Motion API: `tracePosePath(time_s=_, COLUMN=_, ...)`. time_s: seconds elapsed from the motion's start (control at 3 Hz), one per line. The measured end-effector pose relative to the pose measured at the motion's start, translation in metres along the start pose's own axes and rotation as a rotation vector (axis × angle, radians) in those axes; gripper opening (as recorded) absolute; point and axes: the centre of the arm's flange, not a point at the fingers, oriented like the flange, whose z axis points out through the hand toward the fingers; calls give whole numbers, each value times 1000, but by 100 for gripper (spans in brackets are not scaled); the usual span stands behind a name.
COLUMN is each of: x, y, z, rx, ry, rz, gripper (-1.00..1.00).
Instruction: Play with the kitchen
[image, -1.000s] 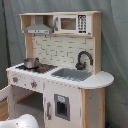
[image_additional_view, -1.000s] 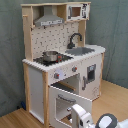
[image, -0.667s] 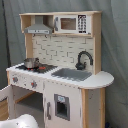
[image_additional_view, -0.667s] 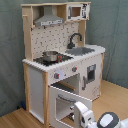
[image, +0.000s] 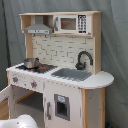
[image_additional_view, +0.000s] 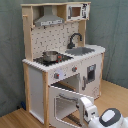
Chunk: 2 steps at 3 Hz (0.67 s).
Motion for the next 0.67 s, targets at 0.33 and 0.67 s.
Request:
tracePosePath(time_s=0.33, x=-25, y=7, z=11, rx=-43, ry=-79, rz=4, gripper=-100)
tracePosePath(time_s=0.67, x=-39, y=7, z=16, rx=-52, ry=-110, rz=6, gripper=-100)
